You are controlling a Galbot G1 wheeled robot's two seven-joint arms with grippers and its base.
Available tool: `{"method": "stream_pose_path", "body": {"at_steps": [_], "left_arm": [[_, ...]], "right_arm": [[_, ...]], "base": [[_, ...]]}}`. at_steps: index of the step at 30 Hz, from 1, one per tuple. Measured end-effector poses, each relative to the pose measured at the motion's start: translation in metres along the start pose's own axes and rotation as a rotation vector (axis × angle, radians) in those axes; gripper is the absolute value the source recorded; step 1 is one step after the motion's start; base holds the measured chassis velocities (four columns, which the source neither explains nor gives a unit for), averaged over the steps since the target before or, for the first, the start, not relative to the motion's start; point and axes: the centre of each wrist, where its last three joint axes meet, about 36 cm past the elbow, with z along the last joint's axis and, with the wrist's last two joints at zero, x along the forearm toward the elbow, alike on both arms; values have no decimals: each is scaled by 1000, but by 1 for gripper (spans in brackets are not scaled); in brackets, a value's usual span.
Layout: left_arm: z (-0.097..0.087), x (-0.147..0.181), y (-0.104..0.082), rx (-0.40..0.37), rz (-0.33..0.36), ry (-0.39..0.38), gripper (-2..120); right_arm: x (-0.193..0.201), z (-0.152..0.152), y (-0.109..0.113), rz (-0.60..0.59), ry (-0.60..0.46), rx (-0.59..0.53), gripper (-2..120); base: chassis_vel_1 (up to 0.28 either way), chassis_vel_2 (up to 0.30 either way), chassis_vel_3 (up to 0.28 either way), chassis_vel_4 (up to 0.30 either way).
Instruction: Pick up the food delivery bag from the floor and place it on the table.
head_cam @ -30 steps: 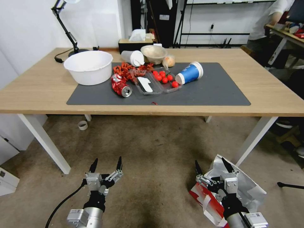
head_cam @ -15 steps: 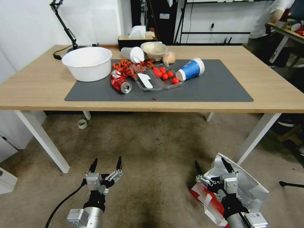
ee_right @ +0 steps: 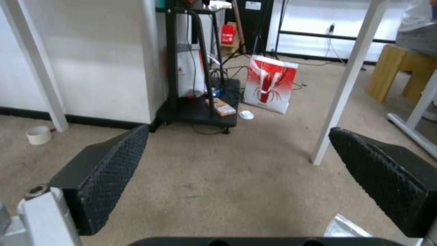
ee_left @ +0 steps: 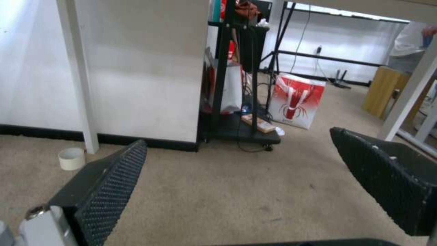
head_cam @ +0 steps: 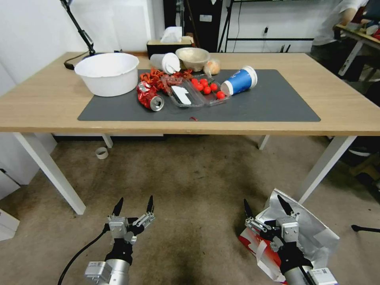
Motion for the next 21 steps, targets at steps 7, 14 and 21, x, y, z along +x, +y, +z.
{"method": "stream_pose_path", "body": {"at_steps": [7,14,21], "left_arm": [[-1,-1,0,1,5,-1,100],[0,-1,1,-1,5,2,100],[1,-2,1,3,5,4,100]], "right_arm": [[-1,1,0,-3,5,-2,100],[-1,2,0,-4,10,-3,100],[-1,4,0,-4,14,-1,100]], "base": [[0,0,0,0],[0,0,0,0],[0,0,0,0]]}}
